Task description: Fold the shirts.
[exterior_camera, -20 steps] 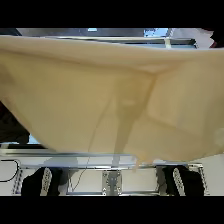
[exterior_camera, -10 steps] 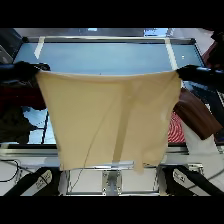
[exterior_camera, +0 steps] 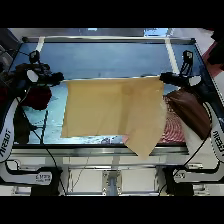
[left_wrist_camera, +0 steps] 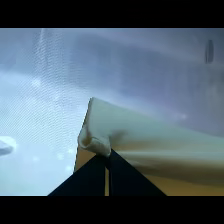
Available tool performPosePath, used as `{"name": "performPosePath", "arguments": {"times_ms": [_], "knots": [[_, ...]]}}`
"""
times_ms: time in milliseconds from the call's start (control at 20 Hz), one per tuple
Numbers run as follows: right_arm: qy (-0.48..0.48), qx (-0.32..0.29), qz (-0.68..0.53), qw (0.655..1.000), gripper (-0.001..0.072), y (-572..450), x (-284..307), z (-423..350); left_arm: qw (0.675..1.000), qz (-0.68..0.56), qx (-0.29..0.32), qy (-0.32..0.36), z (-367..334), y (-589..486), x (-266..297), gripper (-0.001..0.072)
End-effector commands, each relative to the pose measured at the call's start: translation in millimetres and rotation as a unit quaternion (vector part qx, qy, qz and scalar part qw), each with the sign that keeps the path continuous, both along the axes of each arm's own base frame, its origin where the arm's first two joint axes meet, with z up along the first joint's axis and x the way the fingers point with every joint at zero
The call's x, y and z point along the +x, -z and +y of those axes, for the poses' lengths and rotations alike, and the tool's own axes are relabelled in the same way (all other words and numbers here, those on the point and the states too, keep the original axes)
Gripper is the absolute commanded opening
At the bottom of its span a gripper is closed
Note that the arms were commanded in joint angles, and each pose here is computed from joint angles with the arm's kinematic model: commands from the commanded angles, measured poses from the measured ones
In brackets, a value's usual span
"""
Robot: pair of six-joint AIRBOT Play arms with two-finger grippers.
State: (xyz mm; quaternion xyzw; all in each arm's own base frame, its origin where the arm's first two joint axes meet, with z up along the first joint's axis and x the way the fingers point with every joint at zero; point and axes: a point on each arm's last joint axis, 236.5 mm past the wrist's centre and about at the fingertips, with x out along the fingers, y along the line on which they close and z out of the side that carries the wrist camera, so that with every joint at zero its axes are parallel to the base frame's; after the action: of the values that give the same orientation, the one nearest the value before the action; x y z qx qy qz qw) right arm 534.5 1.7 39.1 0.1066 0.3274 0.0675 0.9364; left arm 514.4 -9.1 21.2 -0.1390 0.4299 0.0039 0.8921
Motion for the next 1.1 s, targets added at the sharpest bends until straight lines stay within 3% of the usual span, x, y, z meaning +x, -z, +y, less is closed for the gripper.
{"name": "performPosePath", "arguments": {"times_ms": [0, 200, 650, 700, 800, 850, 950, 1050], "knots": [[-0.038, -0.014, 0.054, 0.998, 0.0025, 29.7, -16.2, 9.7, 0.997, 0.075, 0.003, 0.013, -4.6, 32.6, -23.3, 0.0010], [-0.105, -0.035, 0.153, 0.982, 0.0026, 67.0, -57.6, 21.5, 0.989, 0.142, 0.009, 0.043, -8.9, 49.3, -52.8, 0.0011], [-0.115, -0.013, 0.250, 0.961, 0.0028, 133.5, -120.5, 29.5, 0.981, 0.191, -0.012, 0.044, -17.0, 81.7, -82.0, 0.0015], [-0.114, -0.009, 0.256, 0.960, 0.0046, 134.5, -123.3, 30.1, 0.981, 0.187, -0.018, 0.056, -21.8, 80.5, -81.4, 0.0058], [-0.112, -0.002, 0.269, 0.957, 0.0055, 133.7, -129.3, 31.6, 0.980, 0.179, -0.037, 0.074, -33.7, 77.1, -79.8, 0.0326], [-0.107, 0.002, 0.274, 0.956, 0.0106, 130.6, -132.1, 31.9, 0.980, 0.178, -0.051, 0.078, -40.2, 74.5, -79.7, 0.0424], [-0.116, -0.008, 0.284, 0.952, 0.0286, 112.5, -141.5, 30.0, 0.979, 0.177, -0.056, 0.085, -43.1, 63.1, -78.5, 0.0423], [-0.123, -0.048, 0.279, 0.951, 0.0286, 80.1, -150.4, 18.1, 0.984, 0.144, -0.046, 0.090, -40.9, 28.8, -68.7, 0.0422]]}}
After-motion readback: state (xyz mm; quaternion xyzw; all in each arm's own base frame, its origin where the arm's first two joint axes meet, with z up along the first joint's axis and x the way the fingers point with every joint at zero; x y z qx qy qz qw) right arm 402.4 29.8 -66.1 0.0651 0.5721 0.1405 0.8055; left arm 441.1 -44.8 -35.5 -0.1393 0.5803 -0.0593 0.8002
